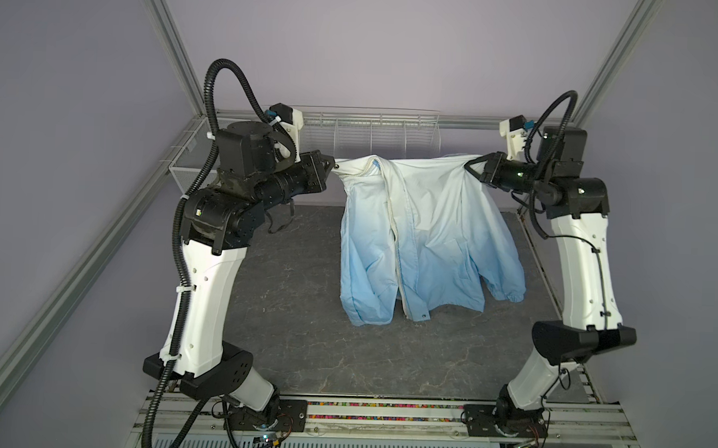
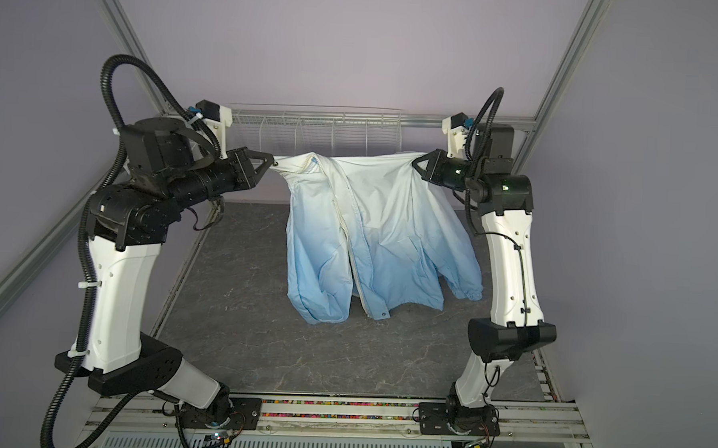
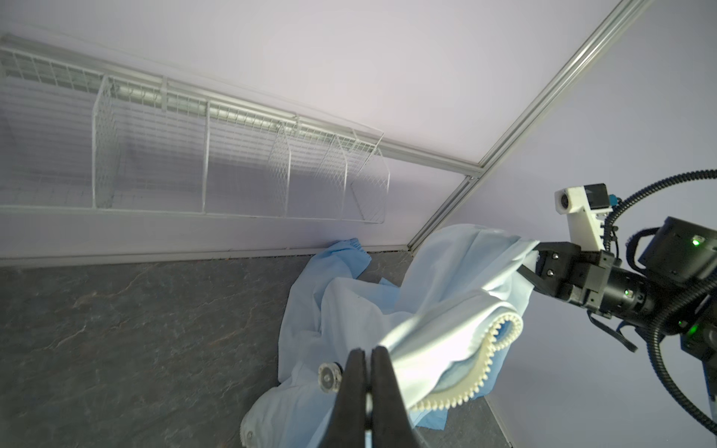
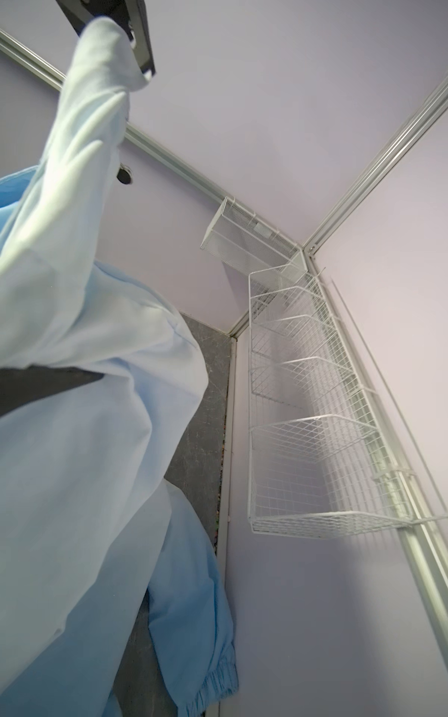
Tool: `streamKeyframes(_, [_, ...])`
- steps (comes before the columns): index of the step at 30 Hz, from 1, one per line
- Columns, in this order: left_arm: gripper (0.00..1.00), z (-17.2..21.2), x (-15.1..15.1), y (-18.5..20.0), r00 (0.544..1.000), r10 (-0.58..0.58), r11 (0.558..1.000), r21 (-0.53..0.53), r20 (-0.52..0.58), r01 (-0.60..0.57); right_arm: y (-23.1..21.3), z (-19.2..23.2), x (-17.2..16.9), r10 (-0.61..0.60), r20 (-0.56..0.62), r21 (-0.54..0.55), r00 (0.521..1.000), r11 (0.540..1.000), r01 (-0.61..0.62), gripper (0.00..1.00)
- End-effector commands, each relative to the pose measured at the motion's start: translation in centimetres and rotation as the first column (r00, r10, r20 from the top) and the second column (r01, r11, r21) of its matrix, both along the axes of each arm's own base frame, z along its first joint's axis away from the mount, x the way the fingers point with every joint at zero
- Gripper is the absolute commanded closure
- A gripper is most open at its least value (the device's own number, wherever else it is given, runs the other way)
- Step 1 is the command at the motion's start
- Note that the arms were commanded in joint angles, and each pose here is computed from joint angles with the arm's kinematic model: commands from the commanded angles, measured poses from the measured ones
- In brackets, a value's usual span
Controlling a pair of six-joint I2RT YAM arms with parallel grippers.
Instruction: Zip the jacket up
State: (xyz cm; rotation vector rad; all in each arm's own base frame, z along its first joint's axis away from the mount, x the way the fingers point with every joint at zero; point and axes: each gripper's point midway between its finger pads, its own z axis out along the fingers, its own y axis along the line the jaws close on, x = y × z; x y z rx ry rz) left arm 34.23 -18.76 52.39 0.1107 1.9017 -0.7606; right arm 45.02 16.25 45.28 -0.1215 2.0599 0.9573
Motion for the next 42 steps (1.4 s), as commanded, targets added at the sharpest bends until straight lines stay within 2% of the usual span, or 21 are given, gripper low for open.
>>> streamKeyframes(1, [1.00,-5.2,2.3,2.5,0.976,0.173,0.983,0.093,-0.130,-0.161,1.3,-8.4,3.0,-0.028,-0.205,-0.112,0.978,0.994,0.005,0.93])
streamKeyframes(4, [1.00,-8.4,3.1,4.1,0.941,0.282,0.955,0.149,-0.188,-0.256,3.4,-12.7,4.6,-0.054,-0.286,-0.151,0.957,0.989,0.011,0.85])
streamKeyframes(7, [1.00,-11.1,3.5,6.0,0.885,0.401,0.911,0.201,-0.236,-0.359,4.8,-16.0,6.0,-0.097,-0.353,-0.166,0.930,0.985,0.040,0.62])
streamKeyframes(9, [1.00,-12.8,3.6,7.3,0.842,0.459,0.885,0.223,-0.283,-0.408,5.1,-17.2,6.3,-0.109,-0.383,-0.174,0.917,0.984,0.044,0.42])
streamKeyframes(13, [1.00,-16.6,4.0,9.9,0.750,0.542,0.840,0.256,-0.378,-0.478,4.5,-17.4,5.4,-0.123,-0.395,-0.213,0.910,0.976,0.039,0.24])
streamKeyframes(18, [1.00,-18.9,4.1,12.0,0.695,0.589,0.808,0.265,-0.413,-0.527,1.2,-16.3,2.2,-0.168,-0.394,-0.287,0.904,0.956,0.052,0.19])
streamKeyframes(22, [1.00,-19.8,4.3,12.6,0.683,0.597,0.801,0.268,-0.421,-0.535,-2.3,-17.3,-2.7,-0.227,-0.442,-0.343,0.868,0.937,0.070,0.16])
streamKeyframes(24, [1.00,-20.1,4.5,12.8,0.680,0.600,0.799,0.272,-0.421,-0.536,-5.1,-18.1,-4.7,-0.288,-0.460,-0.352,0.840,0.928,0.125,0.16])
streamKeyframes(26, [1.00,-20.4,4.8,12.8,0.681,0.600,0.799,0.277,-0.420,-0.533,-7.0,-19.8,-7.4,-0.334,-0.513,-0.350,0.791,0.923,0.163,0.16])
streamKeyframes(28, [1.00,-20.7,5.1,13.0,0.678,0.605,0.796,0.283,-0.418,-0.535,-8.5,-22.7,-10.8,-0.379,-0.603,-0.360,0.702,0.915,0.185,0.21])
streamKeyframes(31, [1.00,-20.9,5.6,13.1,0.683,0.602,0.798,0.277,-0.414,-0.535,-9.2,-26.7,-14.9,-0.401,-0.694,-0.380,0.598,0.909,0.170,0.26])
streamKeyframes(33, [1.00,-20.8,5.9,13.1,0.688,0.597,0.802,0.274,-0.412,-0.531,-9.3,-29.0,-17.0,-0.412,-0.729,-0.383,0.547,0.908,0.173,0.26])
streamKeyframes(37, [1.00,-20.6,6.4,13.0,0.699,0.586,0.810,0.268,-0.409,-0.522,-10.0,-31.8,-19.8,-0.454,-0.745,-0.414,0.488,0.889,0.195,0.18])
streamKeyframes(42, [1.00,-20.8,6.7,12.8,0.705,0.574,0.818,0.264,-0.415,-0.511,-10.2,-33.9,-21.4,-0.468,-0.764,-0.419,0.444,0.883,0.210,0.16])
